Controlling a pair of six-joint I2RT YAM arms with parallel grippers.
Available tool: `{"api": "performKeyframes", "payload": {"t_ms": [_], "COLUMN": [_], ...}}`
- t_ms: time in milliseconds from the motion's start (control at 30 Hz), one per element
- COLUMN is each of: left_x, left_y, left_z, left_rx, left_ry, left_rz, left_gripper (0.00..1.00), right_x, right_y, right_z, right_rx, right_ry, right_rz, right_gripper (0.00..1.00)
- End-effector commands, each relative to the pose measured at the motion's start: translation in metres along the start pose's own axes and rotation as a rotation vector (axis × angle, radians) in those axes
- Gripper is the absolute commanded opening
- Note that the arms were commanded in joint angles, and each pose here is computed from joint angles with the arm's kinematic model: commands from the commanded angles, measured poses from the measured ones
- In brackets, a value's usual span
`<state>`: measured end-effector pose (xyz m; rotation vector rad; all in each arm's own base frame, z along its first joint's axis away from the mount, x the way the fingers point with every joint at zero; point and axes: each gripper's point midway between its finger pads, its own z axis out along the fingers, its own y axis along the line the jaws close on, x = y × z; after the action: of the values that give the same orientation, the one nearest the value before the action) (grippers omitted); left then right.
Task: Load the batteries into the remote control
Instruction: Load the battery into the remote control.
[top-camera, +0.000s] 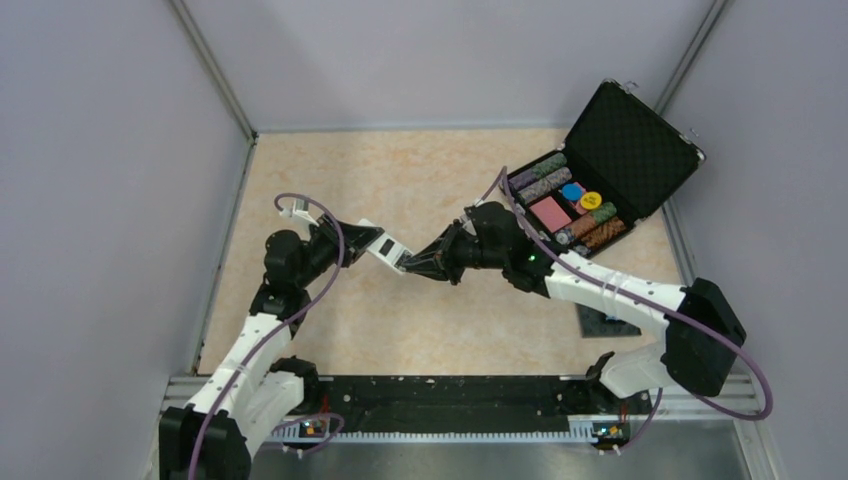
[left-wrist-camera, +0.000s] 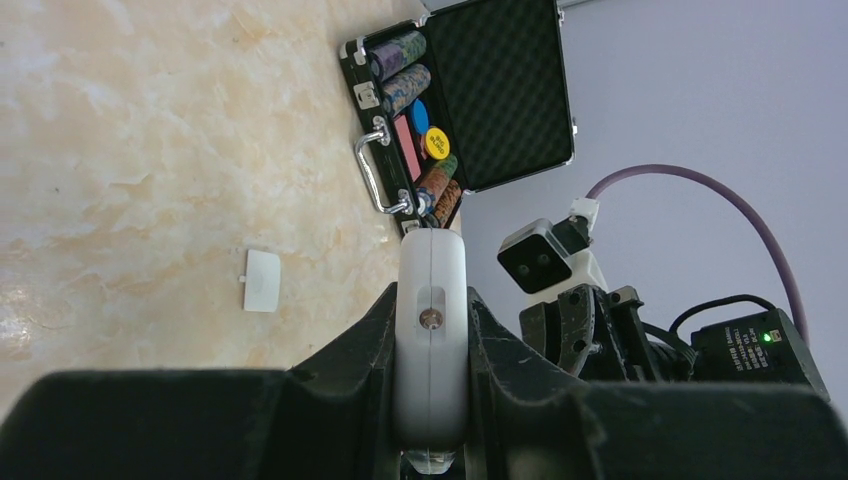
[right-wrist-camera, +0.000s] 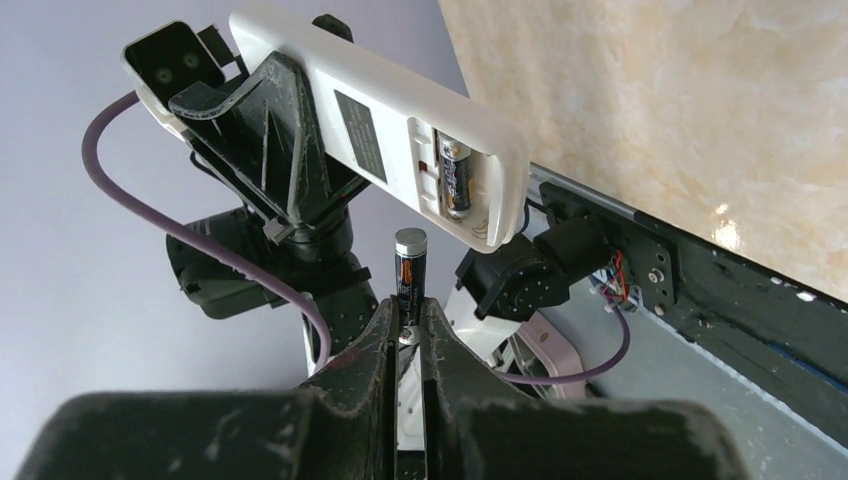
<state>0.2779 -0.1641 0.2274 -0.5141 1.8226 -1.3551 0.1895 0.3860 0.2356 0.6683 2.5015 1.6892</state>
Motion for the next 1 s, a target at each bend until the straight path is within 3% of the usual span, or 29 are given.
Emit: {"api": "performKeyframes", "payload": {"t_ms": [0, 667, 967], "left_x": [-0.009, -0.007, -0.005], "left_y": [-0.025, -0.03, -0.03], "left_z": [0.001, 0.001, -0.001], "left_rx": [0.069, 0.096, 0.084], "left_ry": [-0.013, -0.003, 0.011], "left_rz": [0.058, 0.075, 0.064], "left_gripper": [0.0, 0.0, 0.0], "right_x": [0.005, 0.002, -0.008], "right_y": [0.012, -0.017, -0.025], "right_z": [0.006, 0.023, 0.028], "right_rx": [-0.048, 0.022, 0.056], "right_ry": [0.018, 0.039, -0.012], "right_rz": [0.021, 0.148, 0.157], "right_gripper": [0.0, 0.0, 0.0]}}
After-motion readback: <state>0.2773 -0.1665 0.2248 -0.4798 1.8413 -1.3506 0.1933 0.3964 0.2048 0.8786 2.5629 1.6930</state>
